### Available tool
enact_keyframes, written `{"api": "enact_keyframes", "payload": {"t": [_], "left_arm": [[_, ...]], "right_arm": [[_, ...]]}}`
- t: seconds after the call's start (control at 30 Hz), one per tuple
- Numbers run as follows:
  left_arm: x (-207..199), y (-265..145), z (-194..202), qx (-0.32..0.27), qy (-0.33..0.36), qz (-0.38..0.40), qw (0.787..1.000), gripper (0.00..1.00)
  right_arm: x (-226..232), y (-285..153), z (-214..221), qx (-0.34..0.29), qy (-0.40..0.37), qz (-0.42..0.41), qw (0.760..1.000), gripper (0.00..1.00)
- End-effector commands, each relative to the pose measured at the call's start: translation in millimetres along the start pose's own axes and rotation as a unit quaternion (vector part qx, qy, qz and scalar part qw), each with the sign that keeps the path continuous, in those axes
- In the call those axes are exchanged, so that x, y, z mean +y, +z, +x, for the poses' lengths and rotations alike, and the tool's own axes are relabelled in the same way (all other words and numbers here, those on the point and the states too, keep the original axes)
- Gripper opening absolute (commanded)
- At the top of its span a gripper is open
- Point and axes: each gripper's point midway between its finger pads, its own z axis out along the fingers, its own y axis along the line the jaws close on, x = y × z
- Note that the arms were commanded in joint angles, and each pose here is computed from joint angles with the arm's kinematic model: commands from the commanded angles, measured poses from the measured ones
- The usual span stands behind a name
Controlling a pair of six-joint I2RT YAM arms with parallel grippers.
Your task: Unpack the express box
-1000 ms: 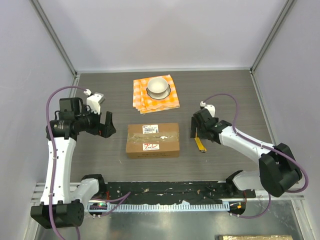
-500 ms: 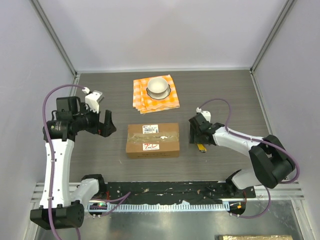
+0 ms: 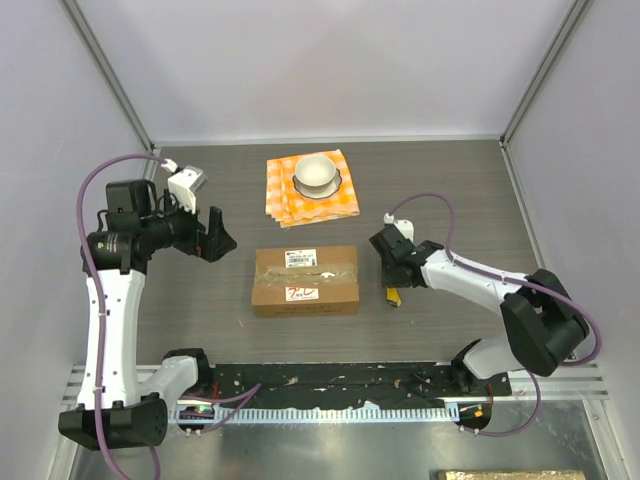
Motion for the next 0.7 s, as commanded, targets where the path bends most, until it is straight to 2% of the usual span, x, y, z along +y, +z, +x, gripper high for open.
{"api": "enact_keyframes", "payload": {"t": [0.0, 0.03, 0.07, 0.1, 0.13, 0.17, 0.23, 0.27, 0.3, 0.43, 0.47, 0.5, 0.53, 0.67], "left_arm": [[-21, -12, -37, -0.077, 0.101, 0.047, 0.991, 1.0], [-26, -17, -40, -0.093, 0.142, 0.053, 0.984, 1.0], [-36, -21, -42, -0.109, 0.168, 0.074, 0.977, 1.0], [-39, -21, -42, -0.122, 0.193, 0.08, 0.97, 1.0], [-44, -24, -43, -0.136, 0.222, 0.085, 0.962, 1.0], [-54, -33, -44, -0.16, 0.271, 0.088, 0.945, 1.0], [-59, -38, -46, -0.185, 0.314, 0.086, 0.927, 1.0], [-63, -42, -48, -0.196, 0.341, 0.083, 0.916, 1.0], [-68, -43, -46, -0.201, 0.351, 0.095, 0.909, 1.0], [-88, -50, -32, -0.207, 0.415, 0.136, 0.876, 1.0], [-92, -50, -23, -0.2, 0.419, 0.15, 0.873, 1.0], [-97, -53, -21, -0.211, 0.455, 0.156, 0.851, 1.0], [-99, -54, -19, -0.213, 0.464, 0.159, 0.845, 1.0], [-111, -60, -10, -0.228, 0.486, 0.174, 0.825, 1.0]], "right_arm": [[44, -73, -70, -0.064, -0.014, -0.111, 0.992, 0.01], [57, -89, -65, -0.037, -0.036, -0.157, 0.986, 0.01], [68, -105, -72, -0.035, -0.046, -0.189, 0.98, 0.01], [88, -136, -92, -0.047, -0.052, -0.245, 0.967, 0.01], [103, -157, -86, -0.02, -0.065, -0.298, 0.952, 0.01], [114, -175, -88, -0.014, -0.076, -0.338, 0.938, 0.01], [132, -210, -97, -0.011, -0.084, -0.401, 0.912, 0.01], [144, -231, -90, 0.013, -0.094, -0.456, 0.885, 0.01], [154, -245, -87, 0.019, -0.101, -0.488, 0.867, 0.01], [180, -282, -50, 0.076, -0.159, -0.559, 0.81, 0.01], [186, -287, -44, 0.085, -0.17, -0.568, 0.801, 0.01], [190, -295, -34, 0.098, -0.184, -0.578, 0.789, 0.01], [198, -304, -16, 0.112, -0.209, -0.587, 0.774, 0.01], [212, -320, 10, 0.15, -0.239, -0.611, 0.74, 0.01]]}}
